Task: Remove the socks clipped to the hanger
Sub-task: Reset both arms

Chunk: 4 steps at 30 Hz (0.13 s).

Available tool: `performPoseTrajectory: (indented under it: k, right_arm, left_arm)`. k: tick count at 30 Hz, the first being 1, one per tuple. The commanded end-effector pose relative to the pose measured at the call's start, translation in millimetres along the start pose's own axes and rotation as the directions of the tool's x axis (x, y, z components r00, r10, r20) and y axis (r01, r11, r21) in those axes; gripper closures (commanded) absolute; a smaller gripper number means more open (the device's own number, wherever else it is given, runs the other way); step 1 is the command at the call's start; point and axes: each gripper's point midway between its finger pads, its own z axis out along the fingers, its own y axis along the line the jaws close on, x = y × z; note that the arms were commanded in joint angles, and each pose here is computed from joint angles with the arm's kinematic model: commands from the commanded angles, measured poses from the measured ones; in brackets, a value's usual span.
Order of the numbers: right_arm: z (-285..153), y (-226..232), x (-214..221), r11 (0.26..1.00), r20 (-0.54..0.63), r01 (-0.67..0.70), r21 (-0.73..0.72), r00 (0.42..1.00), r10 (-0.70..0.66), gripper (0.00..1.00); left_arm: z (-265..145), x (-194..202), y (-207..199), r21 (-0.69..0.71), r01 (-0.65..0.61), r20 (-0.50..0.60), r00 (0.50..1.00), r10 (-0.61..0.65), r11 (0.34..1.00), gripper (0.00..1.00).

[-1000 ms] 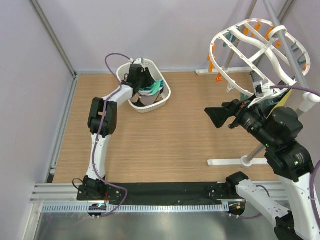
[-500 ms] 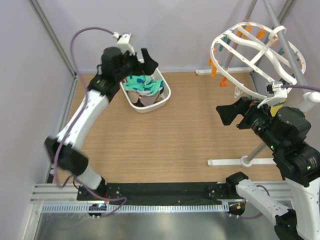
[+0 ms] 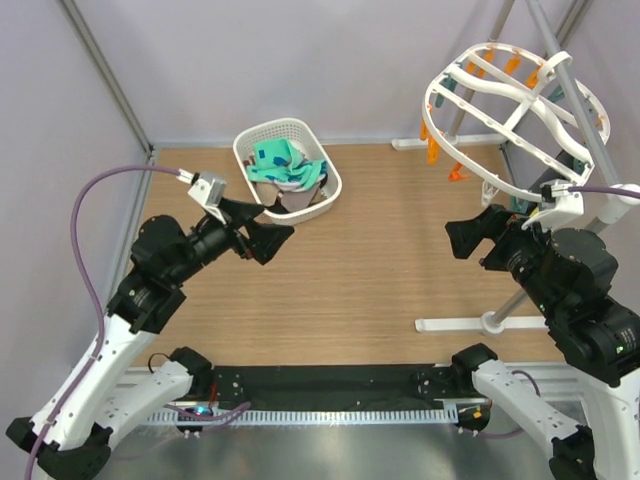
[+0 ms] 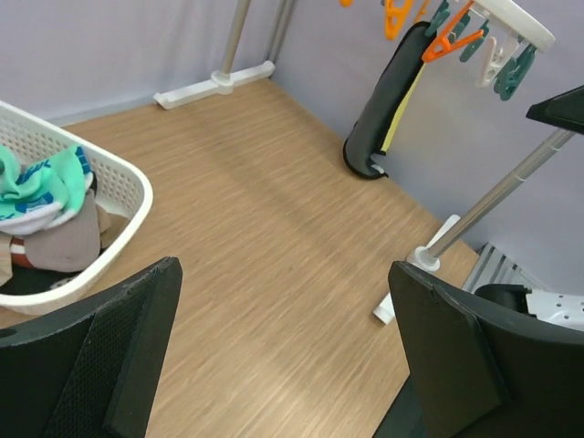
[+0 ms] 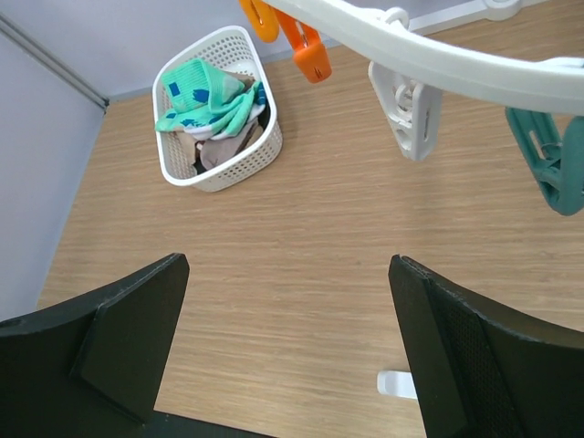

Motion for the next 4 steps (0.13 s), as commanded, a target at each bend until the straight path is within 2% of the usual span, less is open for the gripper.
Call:
performPoseTrajectory:
  k: [1,4]
  right_arm:
    - [5.7,3.1,7.9,1.0,-0.025,0.007,-0.021,1.0,-0.007,0.0]
    - [3.8,5.5,1.8,1.0,-0.002,0.0,-0.03,1.0,0.0,0.0]
  left_arm:
    - [-23.3,-25.7,-9.5,-0.001,-0.069,0.102,0.992,0.069,0.998,0.0]
    - [-28.5,-29.8,-8.1,-0.017,-0.099,0.119,0.988,0.1,0.995,0.0]
